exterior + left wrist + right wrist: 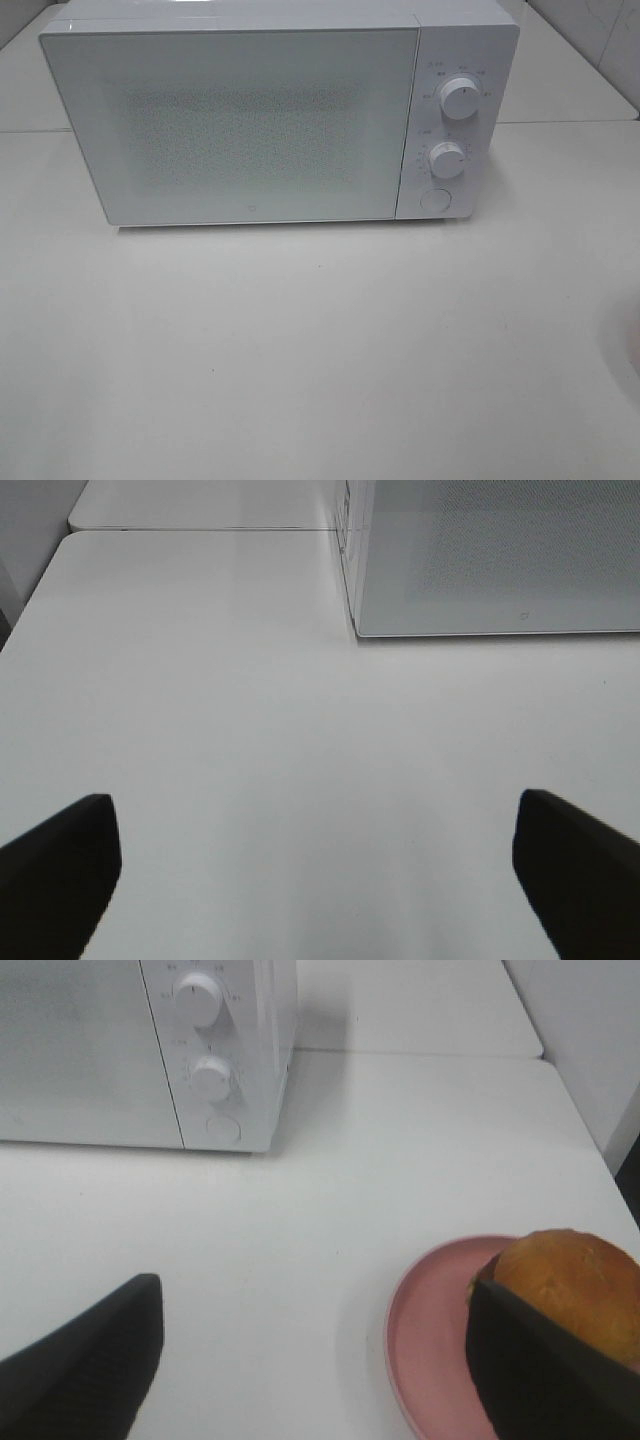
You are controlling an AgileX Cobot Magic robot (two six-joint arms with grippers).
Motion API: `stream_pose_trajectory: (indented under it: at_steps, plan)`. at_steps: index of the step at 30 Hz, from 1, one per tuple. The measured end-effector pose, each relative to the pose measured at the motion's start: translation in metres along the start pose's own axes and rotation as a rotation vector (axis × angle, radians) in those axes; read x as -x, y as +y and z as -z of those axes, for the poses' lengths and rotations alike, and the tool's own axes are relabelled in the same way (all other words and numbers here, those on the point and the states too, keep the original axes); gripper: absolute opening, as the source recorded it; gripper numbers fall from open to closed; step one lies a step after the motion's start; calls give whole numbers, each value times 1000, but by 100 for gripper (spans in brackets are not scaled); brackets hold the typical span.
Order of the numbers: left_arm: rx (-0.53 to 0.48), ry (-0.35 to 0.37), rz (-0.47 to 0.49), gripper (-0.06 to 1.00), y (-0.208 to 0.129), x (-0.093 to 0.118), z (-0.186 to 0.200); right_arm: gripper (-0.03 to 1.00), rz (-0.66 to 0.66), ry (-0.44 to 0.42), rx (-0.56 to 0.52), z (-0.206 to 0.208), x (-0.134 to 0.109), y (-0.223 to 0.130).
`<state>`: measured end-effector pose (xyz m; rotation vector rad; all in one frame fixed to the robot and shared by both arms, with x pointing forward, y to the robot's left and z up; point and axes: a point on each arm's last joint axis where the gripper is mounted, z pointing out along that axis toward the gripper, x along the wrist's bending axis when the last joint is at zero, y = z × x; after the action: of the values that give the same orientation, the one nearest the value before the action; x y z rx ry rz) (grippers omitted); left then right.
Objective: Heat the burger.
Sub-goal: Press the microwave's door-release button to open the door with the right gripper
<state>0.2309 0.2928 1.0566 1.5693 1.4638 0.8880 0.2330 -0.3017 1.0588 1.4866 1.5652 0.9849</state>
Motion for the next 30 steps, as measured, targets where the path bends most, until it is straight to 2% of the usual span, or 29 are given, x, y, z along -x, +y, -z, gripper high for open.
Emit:
stream_pose_trajectory:
  at_steps: [17, 30]
  plan:
    - [0, 0, 0, 99, 0, 0, 0, 75, 7, 6, 9, -44, -2, 44]
    - [0, 0, 0, 99, 0, 0, 0, 75, 43, 7, 10, -98, -4, 69]
